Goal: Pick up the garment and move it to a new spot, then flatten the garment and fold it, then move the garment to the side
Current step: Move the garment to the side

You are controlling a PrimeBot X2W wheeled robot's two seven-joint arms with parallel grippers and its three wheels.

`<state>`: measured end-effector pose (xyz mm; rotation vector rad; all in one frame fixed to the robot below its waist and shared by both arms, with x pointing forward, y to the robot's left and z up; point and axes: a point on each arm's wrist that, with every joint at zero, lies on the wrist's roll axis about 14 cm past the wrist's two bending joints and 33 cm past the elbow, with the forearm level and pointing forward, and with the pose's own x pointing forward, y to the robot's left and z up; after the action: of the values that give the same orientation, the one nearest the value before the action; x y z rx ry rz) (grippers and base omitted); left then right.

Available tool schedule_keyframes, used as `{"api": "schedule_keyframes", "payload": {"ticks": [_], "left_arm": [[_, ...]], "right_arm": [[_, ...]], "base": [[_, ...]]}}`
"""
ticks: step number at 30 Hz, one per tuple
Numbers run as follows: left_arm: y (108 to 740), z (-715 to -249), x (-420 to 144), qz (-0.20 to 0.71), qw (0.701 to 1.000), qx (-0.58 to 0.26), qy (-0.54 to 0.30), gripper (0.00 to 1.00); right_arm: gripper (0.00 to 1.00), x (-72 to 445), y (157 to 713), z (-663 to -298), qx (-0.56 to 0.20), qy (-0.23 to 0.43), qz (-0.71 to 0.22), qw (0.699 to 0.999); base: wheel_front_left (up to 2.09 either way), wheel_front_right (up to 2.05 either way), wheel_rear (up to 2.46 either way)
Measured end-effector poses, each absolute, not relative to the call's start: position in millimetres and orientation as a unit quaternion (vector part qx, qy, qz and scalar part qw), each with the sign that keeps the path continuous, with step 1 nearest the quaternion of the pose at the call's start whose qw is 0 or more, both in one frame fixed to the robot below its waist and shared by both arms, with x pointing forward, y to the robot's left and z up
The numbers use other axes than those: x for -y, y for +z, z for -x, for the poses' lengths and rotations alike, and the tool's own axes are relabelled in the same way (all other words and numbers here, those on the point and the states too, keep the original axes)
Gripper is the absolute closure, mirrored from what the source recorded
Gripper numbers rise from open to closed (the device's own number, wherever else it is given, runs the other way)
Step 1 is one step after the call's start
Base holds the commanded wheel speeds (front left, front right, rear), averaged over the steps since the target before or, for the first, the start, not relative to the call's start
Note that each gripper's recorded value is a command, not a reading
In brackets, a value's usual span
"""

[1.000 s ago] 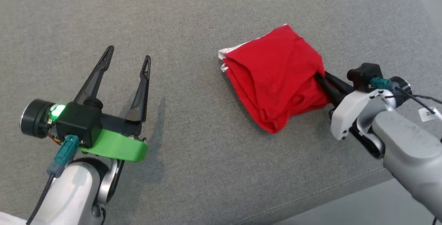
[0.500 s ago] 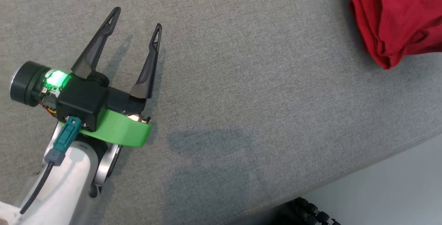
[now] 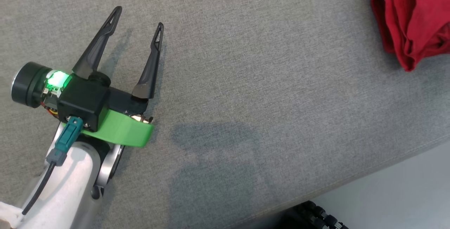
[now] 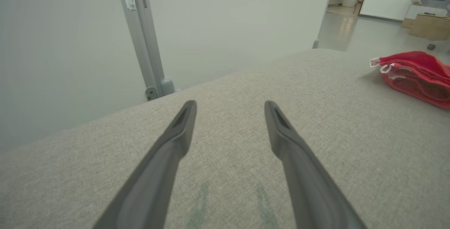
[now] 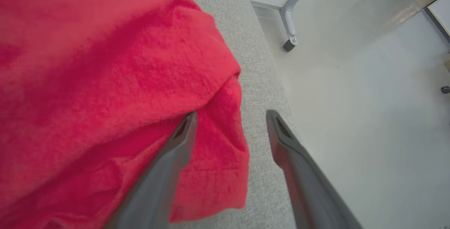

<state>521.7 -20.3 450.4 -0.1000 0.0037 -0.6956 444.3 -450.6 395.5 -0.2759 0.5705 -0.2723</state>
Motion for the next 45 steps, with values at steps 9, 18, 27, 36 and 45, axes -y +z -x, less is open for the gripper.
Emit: {"api": "schedule_keyframes", "payload": {"ticks": [9,18,27,36,45], "left_arm": [[465.8,-506.9,4.9,0.065,0.951,-0.002,-0.303,0.0],[487.0,-486.7,-23.0,0.082,0.966,0.006,-0.247,0.0],[503.2,-460.7,-66.5,0.077,0.981,0.018,-0.177,0.0],[520.6,-439.8,-122.5,0.067,0.992,0.04,-0.097,0.0],[532.1,-408.6,-153.7,0.053,0.995,0.052,-0.066,0.0]], "right_arm": [[0.0,433.7,442.8,-431.7,-0.159,-0.158,0.06,0.973],[0.0,370.2,467.4,-416.3,-0.062,-0.129,0.01,0.99],[0.0,280.2,495.0,-431.5,0.016,-0.049,-0.029,0.998],[0.0,200.3,521.9,-436.8,0.059,0.037,-0.043,0.997],[0.0,175.5,536.1,-412.5,0.07,0.06,-0.052,0.994]], "base": [[0.0,0.0,0.0],[0.0,0.0,0.0],[0.0,0.0,0.0],[0.0,0.0,0.0],[0.0,0.0,0.0]]}}
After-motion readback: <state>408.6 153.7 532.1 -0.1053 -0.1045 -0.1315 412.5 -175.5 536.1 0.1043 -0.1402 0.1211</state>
